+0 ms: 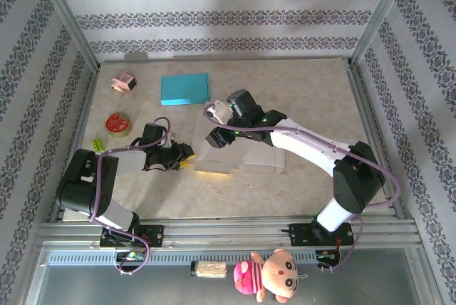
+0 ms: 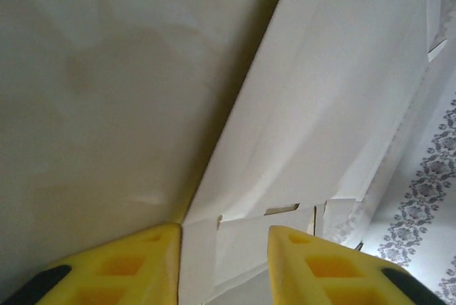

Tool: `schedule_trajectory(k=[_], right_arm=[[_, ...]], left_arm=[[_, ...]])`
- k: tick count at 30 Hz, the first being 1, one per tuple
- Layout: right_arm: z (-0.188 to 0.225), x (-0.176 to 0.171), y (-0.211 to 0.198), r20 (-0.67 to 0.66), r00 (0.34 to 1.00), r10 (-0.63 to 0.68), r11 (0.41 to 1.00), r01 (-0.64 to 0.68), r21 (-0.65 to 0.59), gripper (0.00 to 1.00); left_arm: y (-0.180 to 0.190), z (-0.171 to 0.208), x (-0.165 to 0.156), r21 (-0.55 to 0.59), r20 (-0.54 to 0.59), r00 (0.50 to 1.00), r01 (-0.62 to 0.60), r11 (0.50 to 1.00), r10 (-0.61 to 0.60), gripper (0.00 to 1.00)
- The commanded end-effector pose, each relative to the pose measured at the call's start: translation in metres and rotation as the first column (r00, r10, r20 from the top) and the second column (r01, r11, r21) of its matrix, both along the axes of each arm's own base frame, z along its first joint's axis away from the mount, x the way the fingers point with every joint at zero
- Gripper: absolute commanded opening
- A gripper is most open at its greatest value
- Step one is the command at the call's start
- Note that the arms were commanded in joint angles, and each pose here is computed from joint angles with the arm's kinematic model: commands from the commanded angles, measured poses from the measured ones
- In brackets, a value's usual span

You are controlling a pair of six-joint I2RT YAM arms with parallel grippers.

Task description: Fold the paper box

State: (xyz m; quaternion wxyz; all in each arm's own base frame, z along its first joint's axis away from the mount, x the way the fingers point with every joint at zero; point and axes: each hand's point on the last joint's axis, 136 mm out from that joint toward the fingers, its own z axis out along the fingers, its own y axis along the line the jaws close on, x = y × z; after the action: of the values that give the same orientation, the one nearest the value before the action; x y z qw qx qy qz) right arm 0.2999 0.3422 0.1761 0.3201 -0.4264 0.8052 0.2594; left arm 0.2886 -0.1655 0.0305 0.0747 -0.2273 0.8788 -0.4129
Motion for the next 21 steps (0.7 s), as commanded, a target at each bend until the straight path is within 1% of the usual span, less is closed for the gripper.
schedule_trajectory(k=[1,4,6,7,11,13,15,16,17,18,19,20,21], right_arm=[[0.012,-0.002,-0.001,0.008,1.000,-0.012,1.000,0.012,0.029,0.64],[0.015,0.002,-0.003,0.013,0.999,-0.035,0.999,0.035,0.032,0.64],[0.021,0.006,-0.008,0.024,0.998,-0.053,0.998,0.052,0.038,0.64],[0.026,0.009,-0.011,0.034,0.997,-0.066,0.997,0.064,0.046,0.64],[0.051,0.028,-0.031,0.095,0.987,-0.130,0.989,0.123,0.077,0.65],[0.066,0.040,-0.042,0.136,0.975,-0.173,0.981,0.159,0.107,0.66],[0.083,0.053,-0.054,0.209,0.955,-0.210,0.972,0.181,0.147,0.70],[0.089,0.059,-0.060,0.256,0.941,-0.223,0.970,0.188,0.156,0.75],[0.096,0.061,-0.062,0.347,0.921,-0.178,0.981,0.137,0.139,0.81],[0.099,0.063,-0.063,0.441,0.889,-0.122,0.991,0.084,0.104,0.83],[0.105,0.064,-0.063,0.535,0.842,-0.071,0.997,0.039,0.071,0.86],[0.103,0.066,-0.063,0.618,0.786,0.002,1.000,-0.009,0.009,0.92],[0.101,0.067,-0.062,0.686,0.723,0.087,0.996,-0.066,-0.056,0.95]], left_arm=[[-0.010,0.013,0.015,-0.068,0.076,0.997,-0.006,0.998,0.011,0.26],[-0.013,0.023,0.025,-0.092,0.121,0.993,-0.004,0.996,0.015,0.13],[-0.015,0.034,0.033,-0.097,0.171,0.985,0.012,0.995,0.005,0.03],[-0.017,0.040,0.036,-0.094,0.196,0.980,0.028,0.995,-0.009,0.00],[-0.019,0.071,0.054,-0.017,0.324,0.941,0.104,0.994,-0.093,0.00],[-0.019,0.087,0.063,0.039,0.368,0.919,0.137,0.990,-0.142,0.00],[-0.020,0.108,0.070,0.088,0.425,0.884,0.175,0.981,-0.196,0.00],[-0.020,0.118,0.072,0.114,0.453,0.864,0.189,0.975,-0.220,0.00],[-0.021,0.129,0.075,0.147,0.488,0.835,0.208,0.967,-0.253,0.00],[-0.019,0.138,0.076,0.187,0.513,0.807,0.226,0.956,-0.291,0.00],[-0.018,0.145,0.077,0.225,0.529,0.785,0.236,0.945,-0.322,0.00],[-0.017,0.152,0.078,0.272,0.545,0.758,0.245,0.931,-0.359,0.00],[-0.015,0.157,0.079,0.310,0.556,0.735,0.251,0.917,-0.389,0.00]])
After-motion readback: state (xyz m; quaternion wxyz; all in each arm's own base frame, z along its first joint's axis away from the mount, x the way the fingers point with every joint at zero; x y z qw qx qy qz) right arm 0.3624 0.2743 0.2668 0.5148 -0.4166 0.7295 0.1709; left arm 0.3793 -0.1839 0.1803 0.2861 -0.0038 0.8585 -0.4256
